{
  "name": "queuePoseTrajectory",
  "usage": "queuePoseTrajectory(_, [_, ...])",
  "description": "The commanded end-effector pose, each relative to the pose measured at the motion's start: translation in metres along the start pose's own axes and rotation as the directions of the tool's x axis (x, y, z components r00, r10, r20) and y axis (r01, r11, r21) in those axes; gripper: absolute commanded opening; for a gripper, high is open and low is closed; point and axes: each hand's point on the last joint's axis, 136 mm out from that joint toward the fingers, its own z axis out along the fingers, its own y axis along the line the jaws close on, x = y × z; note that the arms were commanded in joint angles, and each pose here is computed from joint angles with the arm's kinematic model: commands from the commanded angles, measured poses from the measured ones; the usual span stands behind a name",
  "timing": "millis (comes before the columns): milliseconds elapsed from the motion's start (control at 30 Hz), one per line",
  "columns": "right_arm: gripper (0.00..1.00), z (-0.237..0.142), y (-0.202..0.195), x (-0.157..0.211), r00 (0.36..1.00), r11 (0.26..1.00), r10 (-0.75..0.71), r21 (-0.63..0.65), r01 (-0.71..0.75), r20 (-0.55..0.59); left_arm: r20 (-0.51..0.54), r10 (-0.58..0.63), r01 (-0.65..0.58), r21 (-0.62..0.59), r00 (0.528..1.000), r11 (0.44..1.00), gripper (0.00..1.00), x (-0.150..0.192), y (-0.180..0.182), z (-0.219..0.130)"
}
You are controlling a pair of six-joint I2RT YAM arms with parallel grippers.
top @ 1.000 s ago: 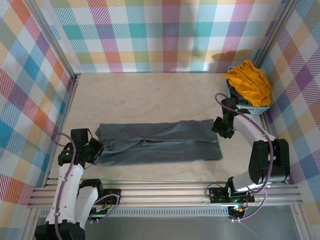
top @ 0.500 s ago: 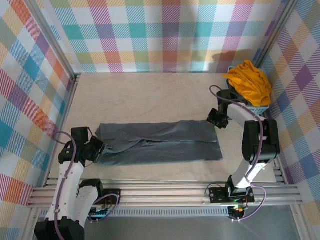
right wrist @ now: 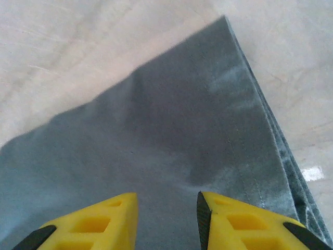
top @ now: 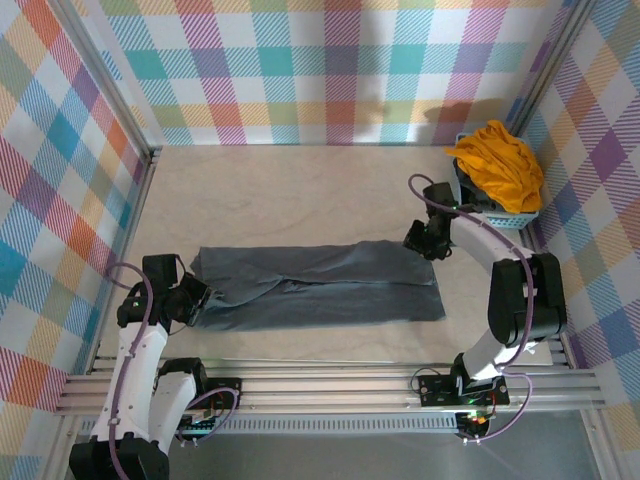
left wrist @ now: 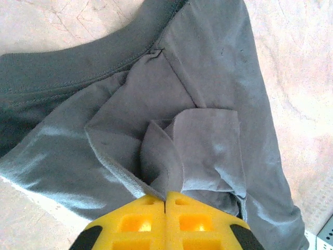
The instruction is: Fold and stack the t-shirts
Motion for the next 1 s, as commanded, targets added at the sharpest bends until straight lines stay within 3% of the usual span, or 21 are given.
queuePoseTrajectory(0, [0.36, 0.012, -0.009, 0.01, 0.998, 0.999, 0.031, 0.037, -0.029, -0.053, 0.018, 0.003, -0.003, 0.023, 1.0, 1.0, 0.0, -0.002, -0.008, -0.014])
queuePoseTrajectory(200, [0.36, 0.028, -0.019, 0.009, 0.995, 0.993, 0.045, 0.112, -0.034, -0.09, 0.076, -0.055, 0.052, 0.044, 0.996, 0.998, 0.0, -0.002, -0.005, -0.034])
queuePoseTrajectory(467, [0.34, 0.04, -0.022, -0.003, 0.992, 0.984, 0.05, 0.177, -0.029, -0.113, 0.093, -0.089, 0.073, 0.165, 0.992, 0.984, 0.0, 0.003, -0.017, -0.049])
queuePoseTrajectory(633, [0.35, 0.039, -0.021, -0.008, 0.993, 0.983, 0.049, 0.181, -0.029, -0.108, 0.143, -0.076, 0.056, 0.141, 0.987, 0.988, 0.0, 0.0, -0.006, -0.056])
queuePoseTrajectory(867, [0.35, 0.037, -0.02, -0.006, 0.993, 0.985, 0.051, 0.172, -0.032, -0.106, 0.091, -0.085, 0.087, -0.023, 0.992, 0.996, 0.0, 0.003, 0.021, -0.014])
queuePoseTrajectory(900, [0.35, 0.035, -0.019, -0.007, 0.994, 0.985, 0.05, 0.168, -0.032, -0.099, 0.097, -0.083, 0.088, -0.049, 0.992, 0.995, 0.01, 0.001, 0.025, -0.011])
queuePoseTrajectory(967, [0.35, 0.029, -0.019, -0.007, 0.995, 0.986, 0.048, 0.162, -0.034, -0.083, 0.113, -0.08, 0.091, -0.099, 0.99, 0.991, 0.22, -0.004, 0.03, -0.01])
